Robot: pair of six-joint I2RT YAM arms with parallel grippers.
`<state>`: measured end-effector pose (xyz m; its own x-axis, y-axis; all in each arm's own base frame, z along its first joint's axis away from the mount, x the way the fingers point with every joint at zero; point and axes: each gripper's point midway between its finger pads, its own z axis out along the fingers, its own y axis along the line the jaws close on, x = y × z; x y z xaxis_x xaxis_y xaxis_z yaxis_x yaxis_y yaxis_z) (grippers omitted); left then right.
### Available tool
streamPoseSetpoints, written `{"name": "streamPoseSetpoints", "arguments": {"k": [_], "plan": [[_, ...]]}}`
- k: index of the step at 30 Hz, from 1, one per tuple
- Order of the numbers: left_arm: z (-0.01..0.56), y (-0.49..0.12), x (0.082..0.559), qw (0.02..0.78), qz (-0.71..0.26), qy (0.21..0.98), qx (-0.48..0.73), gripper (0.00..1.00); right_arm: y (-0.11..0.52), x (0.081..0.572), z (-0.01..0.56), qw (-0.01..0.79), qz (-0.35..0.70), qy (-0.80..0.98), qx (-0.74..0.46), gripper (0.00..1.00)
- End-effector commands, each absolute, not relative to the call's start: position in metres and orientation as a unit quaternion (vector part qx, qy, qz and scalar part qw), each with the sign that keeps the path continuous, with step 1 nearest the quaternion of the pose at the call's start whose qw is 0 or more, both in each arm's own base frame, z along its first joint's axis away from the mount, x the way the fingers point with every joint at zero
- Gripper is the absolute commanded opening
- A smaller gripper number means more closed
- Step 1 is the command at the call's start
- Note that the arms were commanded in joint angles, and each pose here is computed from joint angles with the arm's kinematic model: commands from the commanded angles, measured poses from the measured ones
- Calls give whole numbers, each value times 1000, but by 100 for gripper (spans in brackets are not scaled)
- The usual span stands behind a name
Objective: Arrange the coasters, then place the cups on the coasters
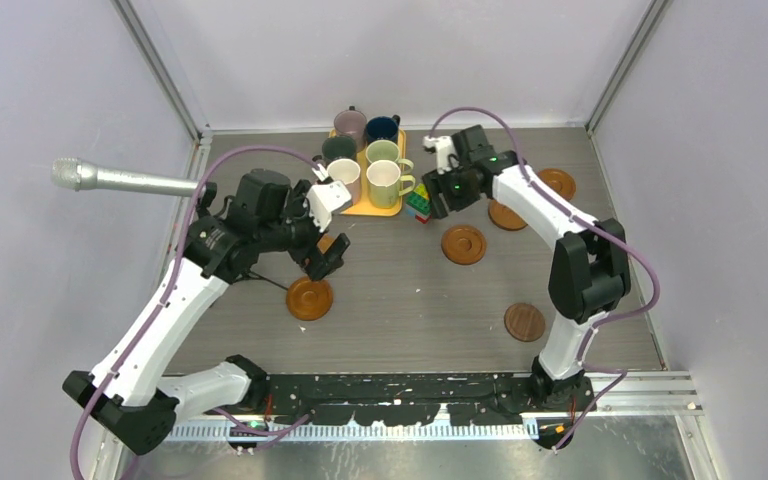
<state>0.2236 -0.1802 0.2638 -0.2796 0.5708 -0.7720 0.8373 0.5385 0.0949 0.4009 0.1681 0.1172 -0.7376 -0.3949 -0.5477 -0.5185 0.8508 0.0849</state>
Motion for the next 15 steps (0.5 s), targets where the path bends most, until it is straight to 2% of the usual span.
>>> {"name": "streamPoseSetpoints", "arguments": {"k": [1, 9, 15], "plan": [[284, -190, 211, 387, -213, 782, 441, 100, 256, 383, 166, 320, 187, 879, -299, 65], [299, -196, 209, 397, -232, 773, 437, 100, 375, 371, 135, 309, 199, 855, -367, 65], [298, -196, 206, 397, -234, 772, 439, 100, 434, 375, 115, 329, 176, 843, -388, 65]]}}
